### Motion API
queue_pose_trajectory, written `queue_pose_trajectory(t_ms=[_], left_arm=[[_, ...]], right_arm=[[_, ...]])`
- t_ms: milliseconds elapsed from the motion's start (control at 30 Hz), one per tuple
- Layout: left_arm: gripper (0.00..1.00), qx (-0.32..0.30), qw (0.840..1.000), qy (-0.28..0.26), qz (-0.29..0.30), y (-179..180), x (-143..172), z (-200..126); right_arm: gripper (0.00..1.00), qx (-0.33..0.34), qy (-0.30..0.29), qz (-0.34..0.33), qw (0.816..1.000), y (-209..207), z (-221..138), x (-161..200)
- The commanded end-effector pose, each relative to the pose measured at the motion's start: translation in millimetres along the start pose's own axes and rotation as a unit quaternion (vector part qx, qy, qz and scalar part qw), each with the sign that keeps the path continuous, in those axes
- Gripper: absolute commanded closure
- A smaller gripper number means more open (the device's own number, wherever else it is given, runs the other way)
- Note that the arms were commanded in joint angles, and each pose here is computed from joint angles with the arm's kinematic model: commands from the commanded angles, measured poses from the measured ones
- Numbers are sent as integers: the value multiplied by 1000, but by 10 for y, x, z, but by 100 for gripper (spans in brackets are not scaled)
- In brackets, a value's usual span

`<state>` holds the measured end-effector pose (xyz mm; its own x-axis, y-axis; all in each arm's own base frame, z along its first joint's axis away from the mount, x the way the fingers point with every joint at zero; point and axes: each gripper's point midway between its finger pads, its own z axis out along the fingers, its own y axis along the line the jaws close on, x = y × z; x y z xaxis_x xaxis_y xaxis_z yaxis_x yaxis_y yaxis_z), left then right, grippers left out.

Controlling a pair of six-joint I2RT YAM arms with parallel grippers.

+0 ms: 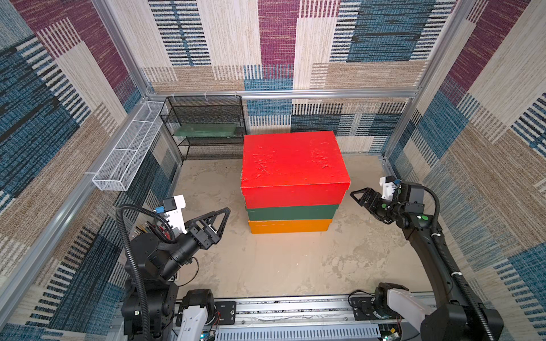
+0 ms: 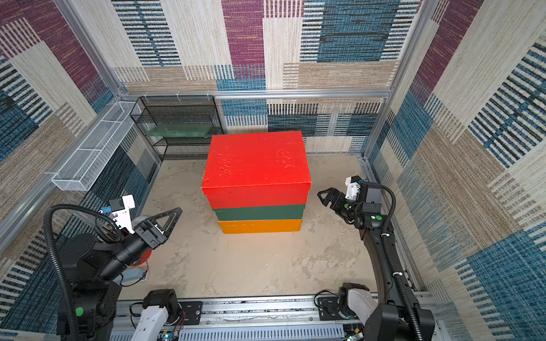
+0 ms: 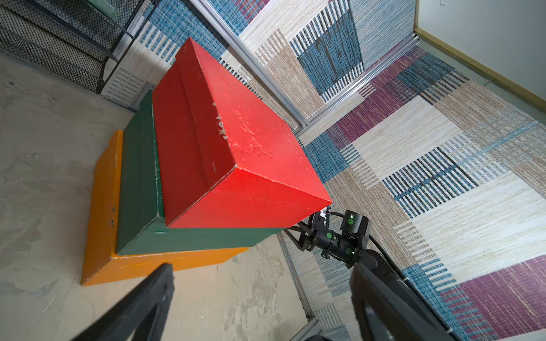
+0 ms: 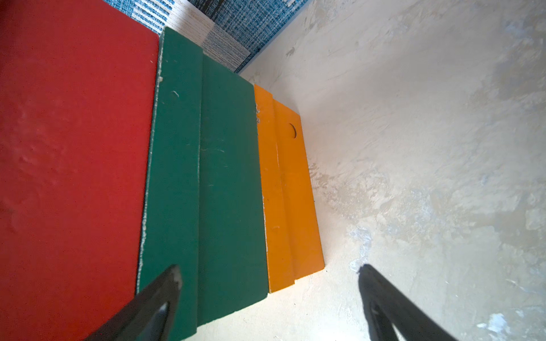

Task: Stack the shoeboxes
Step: Adjust the shoebox.

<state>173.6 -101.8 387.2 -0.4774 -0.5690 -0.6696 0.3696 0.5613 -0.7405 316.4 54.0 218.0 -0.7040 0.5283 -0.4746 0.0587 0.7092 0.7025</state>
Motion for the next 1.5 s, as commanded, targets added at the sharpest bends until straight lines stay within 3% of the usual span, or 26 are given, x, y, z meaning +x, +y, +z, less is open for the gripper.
queue_pose_trajectory(t_ms=[0, 200, 533, 867, 1467], left_arm=[[5, 22, 1000, 12, -8, -16, 47, 49], [7, 23, 999, 38, -7, 100, 222, 200], [5, 32, 995, 89, 40, 52, 481, 755], [5, 14, 995, 89, 45, 167, 455, 1096], [4, -17, 995, 81, 61, 295, 415, 1187]], right_arm=[[5, -8, -10, -3, 1000, 59, 26, -44], [5, -7, -3, -3, 1000, 100, 118, -30], [5, -3, -6, -8, 1000, 130, 132, -71], [5, -4, -3, -14, 1000, 94, 133, -131], [5, -10, -7, -14, 1000, 96, 107, -171]])
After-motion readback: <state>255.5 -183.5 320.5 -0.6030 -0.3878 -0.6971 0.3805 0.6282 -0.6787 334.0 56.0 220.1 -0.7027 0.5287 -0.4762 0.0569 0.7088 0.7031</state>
